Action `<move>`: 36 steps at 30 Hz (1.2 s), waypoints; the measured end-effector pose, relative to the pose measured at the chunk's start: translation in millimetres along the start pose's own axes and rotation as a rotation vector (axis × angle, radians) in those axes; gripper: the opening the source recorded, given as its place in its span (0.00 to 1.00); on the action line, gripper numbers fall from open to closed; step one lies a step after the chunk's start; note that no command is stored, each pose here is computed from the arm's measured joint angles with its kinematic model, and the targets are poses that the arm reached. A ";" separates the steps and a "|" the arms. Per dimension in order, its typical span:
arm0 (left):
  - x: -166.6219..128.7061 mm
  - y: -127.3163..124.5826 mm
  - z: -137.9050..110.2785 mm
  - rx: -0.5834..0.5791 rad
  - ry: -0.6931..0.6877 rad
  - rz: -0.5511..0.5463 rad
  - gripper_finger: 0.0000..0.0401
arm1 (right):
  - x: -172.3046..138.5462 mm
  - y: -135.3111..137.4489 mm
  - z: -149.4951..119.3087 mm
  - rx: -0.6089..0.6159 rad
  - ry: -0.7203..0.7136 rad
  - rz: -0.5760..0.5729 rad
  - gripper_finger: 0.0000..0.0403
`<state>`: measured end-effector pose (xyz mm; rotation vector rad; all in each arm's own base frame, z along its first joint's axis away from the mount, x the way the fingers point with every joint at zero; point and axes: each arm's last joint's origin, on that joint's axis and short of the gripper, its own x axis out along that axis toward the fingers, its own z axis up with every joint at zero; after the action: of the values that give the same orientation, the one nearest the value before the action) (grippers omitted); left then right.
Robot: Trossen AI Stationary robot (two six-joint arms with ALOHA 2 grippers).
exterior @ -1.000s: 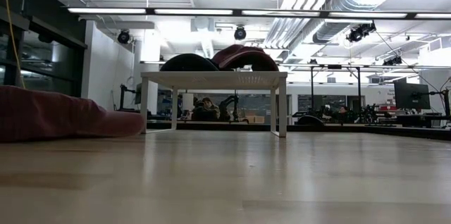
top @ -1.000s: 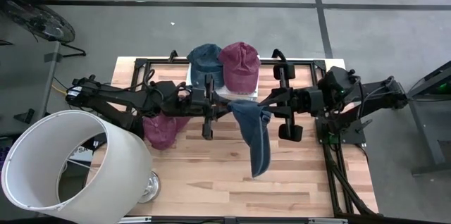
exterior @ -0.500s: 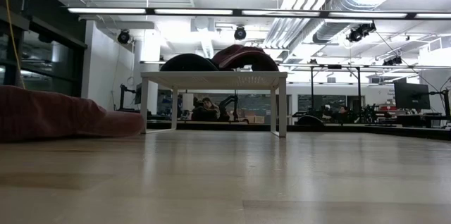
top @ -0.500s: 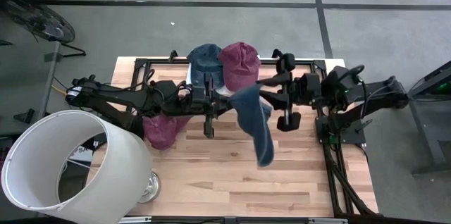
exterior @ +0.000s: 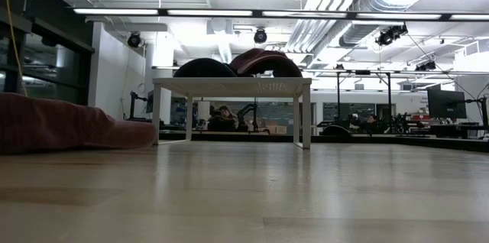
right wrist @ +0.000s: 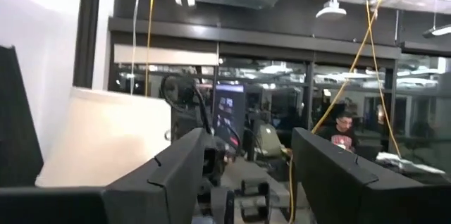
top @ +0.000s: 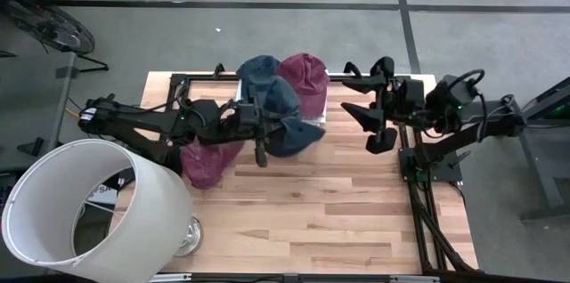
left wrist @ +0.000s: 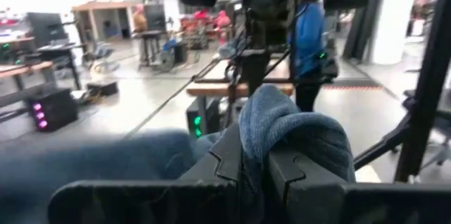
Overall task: Pick & Place hat
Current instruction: Stack the black cap on top of the black cap on the shelf
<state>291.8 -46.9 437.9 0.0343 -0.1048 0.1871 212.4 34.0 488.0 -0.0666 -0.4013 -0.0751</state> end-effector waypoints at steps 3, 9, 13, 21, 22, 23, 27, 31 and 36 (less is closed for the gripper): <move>-1.9 2.3 1.4 0.011 0.045 0.049 0.04 | -3.5 -0.8 -0.5 0.000 0.035 0.002 0.51; -5.7 12.9 24.5 0.086 0.218 0.142 0.04 | -7.5 -1.3 -3.7 0.038 0.097 0.009 0.51; -5.5 20.5 34.7 0.121 0.313 0.189 0.04 | -8.7 -1.0 -9.2 0.032 0.158 0.004 0.51; -4.6 47.3 38.8 0.134 0.432 0.220 0.04 | -9.8 -1.5 -15.0 0.015 0.220 -0.029 0.51; -4.8 51.5 36.5 0.139 0.460 0.228 0.04 | -9.9 -1.5 -15.2 0.019 0.222 -0.029 0.51; -4.9 55.2 35.2 0.139 0.478 0.235 0.04 | -10.0 -1.4 -15.5 0.027 0.225 -0.030 0.51; -4.9 70.9 34.0 0.101 0.503 0.278 0.04 | -10.6 -1.2 -17.8 0.042 0.250 -0.029 0.51; -4.2 83.7 31.6 0.056 0.519 0.335 0.04 | -11.7 -0.8 -21.6 0.050 0.289 -0.024 0.51; -4.1 95.8 30.6 0.026 0.528 0.358 0.04 | -12.7 -0.5 -24.8 0.044 0.323 -0.021 0.51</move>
<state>266.8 45.1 470.1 -0.0096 0.4210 0.5487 210.3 32.3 460.2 -0.0058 -0.0806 -0.0963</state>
